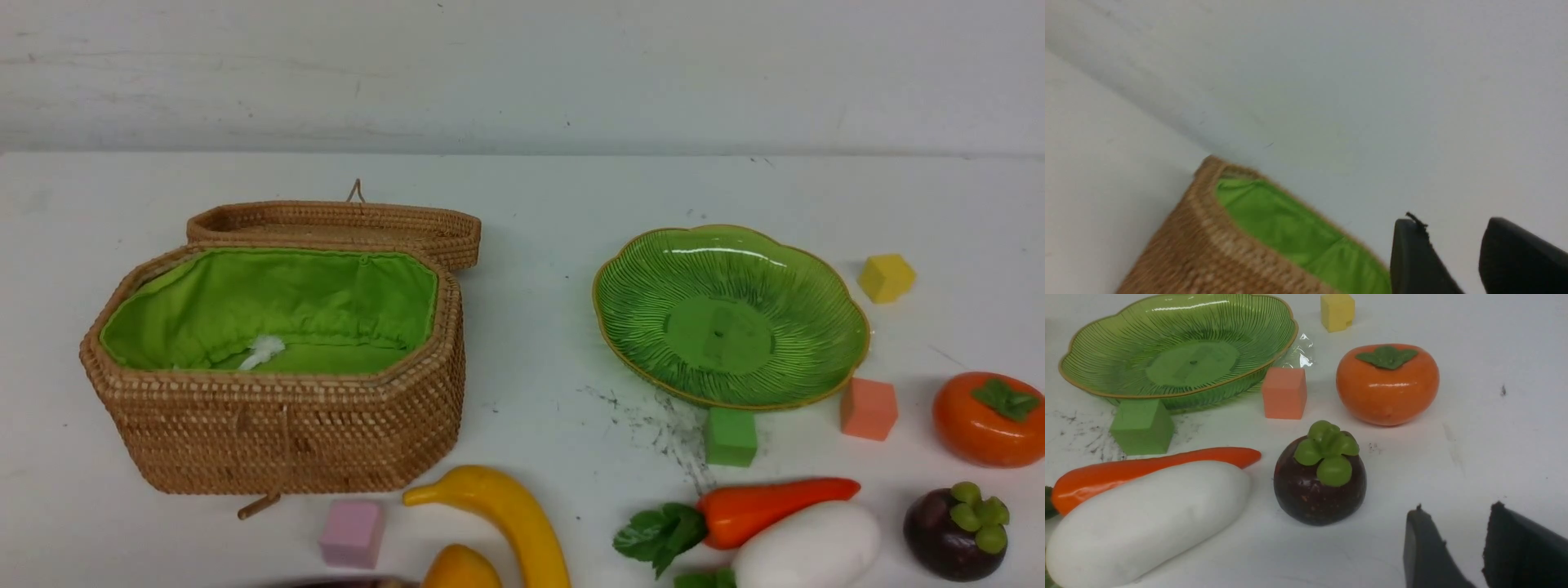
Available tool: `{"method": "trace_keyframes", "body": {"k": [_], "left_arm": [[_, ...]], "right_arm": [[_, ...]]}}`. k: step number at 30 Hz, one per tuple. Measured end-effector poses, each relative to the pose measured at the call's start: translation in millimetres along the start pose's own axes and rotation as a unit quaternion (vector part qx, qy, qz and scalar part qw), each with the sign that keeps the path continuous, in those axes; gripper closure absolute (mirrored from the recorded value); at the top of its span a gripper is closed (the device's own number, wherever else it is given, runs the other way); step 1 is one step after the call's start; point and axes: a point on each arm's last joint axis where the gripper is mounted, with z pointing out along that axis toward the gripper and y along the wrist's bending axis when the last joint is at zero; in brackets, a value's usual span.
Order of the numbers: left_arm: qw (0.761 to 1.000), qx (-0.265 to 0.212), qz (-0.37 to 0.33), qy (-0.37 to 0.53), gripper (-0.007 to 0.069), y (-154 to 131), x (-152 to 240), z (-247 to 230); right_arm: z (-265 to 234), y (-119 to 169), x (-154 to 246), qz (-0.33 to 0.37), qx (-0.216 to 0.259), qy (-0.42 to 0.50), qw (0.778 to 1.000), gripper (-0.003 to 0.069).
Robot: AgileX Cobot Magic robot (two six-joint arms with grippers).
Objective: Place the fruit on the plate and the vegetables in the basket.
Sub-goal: Use the left arm to grab an eggplant and put it into the left basket
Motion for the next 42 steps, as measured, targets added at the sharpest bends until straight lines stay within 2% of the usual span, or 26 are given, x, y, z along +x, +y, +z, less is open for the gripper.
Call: {"method": "trace_keyframes", "body": {"k": [4, 7, 9, 12, 13, 15, 18, 20, 22, 23, 24, 27, 30, 31, 32, 33, 35, 36, 42], "left_arm": [[0.997, 0.052, 0.017, -0.050, 0.0386, -33, -39, 1], [0.997, 0.050, 0.012, -0.060, 0.0386, -54, -67, 4], [0.999, -0.002, -0.009, -0.035, 0.0386, -65, -90, 15], [0.990, -0.131, -0.019, 0.043, 0.0386, -61, -100, 35], [0.973, -0.207, -0.011, 0.098, 0.0386, -52, -97, 45], [0.933, -0.306, 0.015, 0.187, 0.0386, -35, -85, 56], [0.873, -0.382, 0.043, 0.301, 0.0386, -18, -64, 67], [0.836, -0.392, 0.052, 0.379, 0.0386, -11, -48, 74], [0.801, -0.368, 0.044, 0.469, 0.0386, -9, -28, 82], [0.799, -0.357, 0.045, 0.483, 0.0386, -10, -25, 83], [0.779, -0.325, 0.048, 0.534, 0.0386, -10, -14, 88], [0.746, -0.208, 0.071, 0.629, 0.0386, -16, 6, 95], [0.726, -0.055, 0.084, 0.680, 0.0386, -28, 20, 100], [0.724, -0.006, 0.092, 0.684, 0.0386, -33, 22, 101], [0.723, 0.010, 0.100, 0.684, 0.0386, -34, 23, 102], [0.727, 0.057, 0.096, 0.678, 0.0386, -39, 24, 104], [0.736, 0.099, 0.091, 0.664, 0.0386, -46, 24, 106], [0.748, 0.124, 0.076, 0.648, 0.0386, -52, 24, 109], [0.792, 0.156, -0.015, 0.591, 0.0386, -68, 19, 120]], "right_arm": [[0, 0, 0, 0.000, 0.000, 0.000, 1.000, 0.0417], [0, 0, 0, 0.000, 0.000, 0.000, 1.000, 0.0417], [0, 0, 0, 0.000, 0.000, 0.000, 1.000, 0.0417], [0, 0, 0, 0.000, 0.000, 0.000, 1.000, 0.0417], [0, 0, 0, 0.000, 0.000, 0.000, 1.000, 0.0417], [0, 0, 0, 0.000, 0.000, 0.000, 1.000, 0.0417], [0, 0, 0, 0.000, 0.000, 0.000, 1.000, 0.0417], [0, 0, 0, 0.000, 0.000, 0.000, 1.000, 0.0417], [0, 0, 0, 0.000, 0.000, 0.000, 1.000, 0.0417], [0, 0, 0, 0.000, 0.000, 0.000, 1.000, 0.0417], [0, 0, 0, 0.000, 0.000, 0.000, 1.000, 0.0417], [0, 0, 0, 0.000, 0.000, 0.000, 1.000, 0.0417], [0, 0, 0, 0.000, 0.000, 0.000, 1.000, 0.0417], [0, 0, 0, 0.000, 0.000, 0.000, 1.000, 0.0417], [0, 0, 0, 0.000, 0.000, 0.000, 1.000, 0.0417], [0, 0, 0, 0.000, 0.000, 0.000, 1.000, 0.0417], [0, 0, 0, 0.000, 0.000, 0.000, 1.000, 0.0417], [0, 0, 0, 0.000, 0.000, 0.000, 1.000, 0.0417], [0, 0, 0, 0.000, 0.000, 0.000, 1.000, 0.0417]]}}
